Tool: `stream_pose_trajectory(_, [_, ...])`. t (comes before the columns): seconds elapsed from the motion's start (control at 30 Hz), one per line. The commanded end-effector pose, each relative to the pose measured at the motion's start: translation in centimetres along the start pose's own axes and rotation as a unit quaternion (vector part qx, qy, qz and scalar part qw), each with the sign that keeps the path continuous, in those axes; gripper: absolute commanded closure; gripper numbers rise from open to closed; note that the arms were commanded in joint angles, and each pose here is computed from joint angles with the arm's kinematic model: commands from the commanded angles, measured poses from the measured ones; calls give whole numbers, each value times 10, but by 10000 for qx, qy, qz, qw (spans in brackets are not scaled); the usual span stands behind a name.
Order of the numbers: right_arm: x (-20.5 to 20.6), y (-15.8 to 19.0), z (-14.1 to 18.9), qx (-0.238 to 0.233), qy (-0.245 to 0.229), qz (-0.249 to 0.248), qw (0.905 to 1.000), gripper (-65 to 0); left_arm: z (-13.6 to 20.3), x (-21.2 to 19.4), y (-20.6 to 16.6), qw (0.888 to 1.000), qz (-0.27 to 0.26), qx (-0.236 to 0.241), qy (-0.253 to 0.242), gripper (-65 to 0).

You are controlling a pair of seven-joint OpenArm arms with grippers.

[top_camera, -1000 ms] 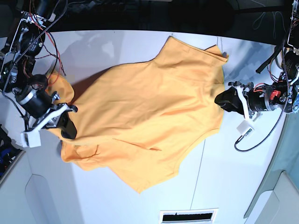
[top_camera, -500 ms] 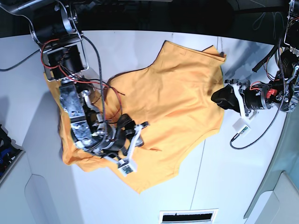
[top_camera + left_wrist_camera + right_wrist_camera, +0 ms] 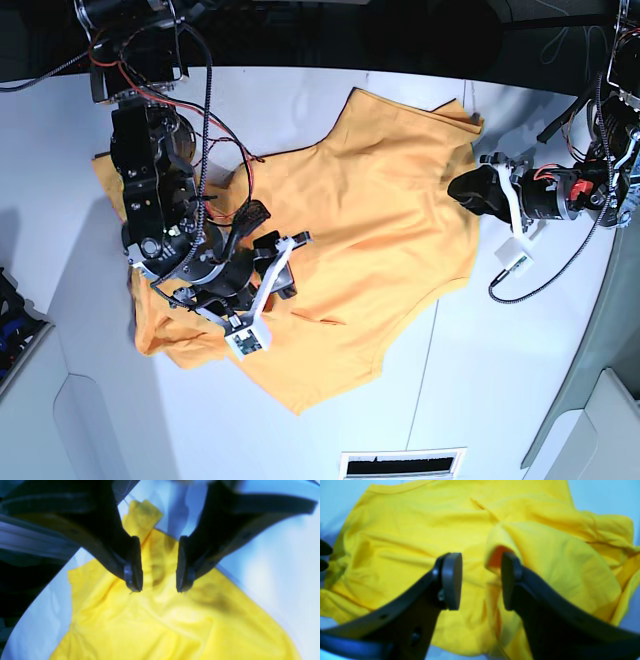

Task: Layout the t-shirt on the table in an organized manner, then fold the t-shirt properly
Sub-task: 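Move the right gripper onto the shirt's middle and grasp the fabric, then drag the grasped fabric with the right gripper away from the left gripper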

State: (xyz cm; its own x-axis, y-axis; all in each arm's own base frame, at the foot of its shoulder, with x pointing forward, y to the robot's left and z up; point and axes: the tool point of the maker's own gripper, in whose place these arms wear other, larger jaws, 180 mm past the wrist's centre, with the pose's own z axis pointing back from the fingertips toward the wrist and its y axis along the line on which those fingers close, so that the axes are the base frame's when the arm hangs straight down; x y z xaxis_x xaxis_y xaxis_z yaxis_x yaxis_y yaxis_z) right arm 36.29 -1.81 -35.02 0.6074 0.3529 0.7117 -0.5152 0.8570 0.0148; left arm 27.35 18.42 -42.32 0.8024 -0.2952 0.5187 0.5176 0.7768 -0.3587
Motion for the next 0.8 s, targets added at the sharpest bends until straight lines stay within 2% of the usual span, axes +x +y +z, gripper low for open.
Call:
stream_pose_trajectory(0.0, [3,-16,6,-157,-119,-29,9998,-257,9,23,-2,9992,-181,-28,-352,-260])
stream_pose_trajectory(0.13, [-63,-42,16,-432,451,-170,9979,-257,4,15,-10,9991,-309,-31,-297,-260])
stream_pose_trajectory(0.23, [-95,-54,27,-488,566,-212,9970,-257,-3,8,-9,9984,-482,137,-250,-260])
stream_pose_trajectory(0.5, [-112,-28,41,135,534,16,9985,-257,-12,11,-18,9982,-444,32,-397,-260])
stream_pose_trajectory(0.77, [-123,-38,31,-50,659,147,9977,-257,-12,11,-17,9981,-478,66,-384,-260])
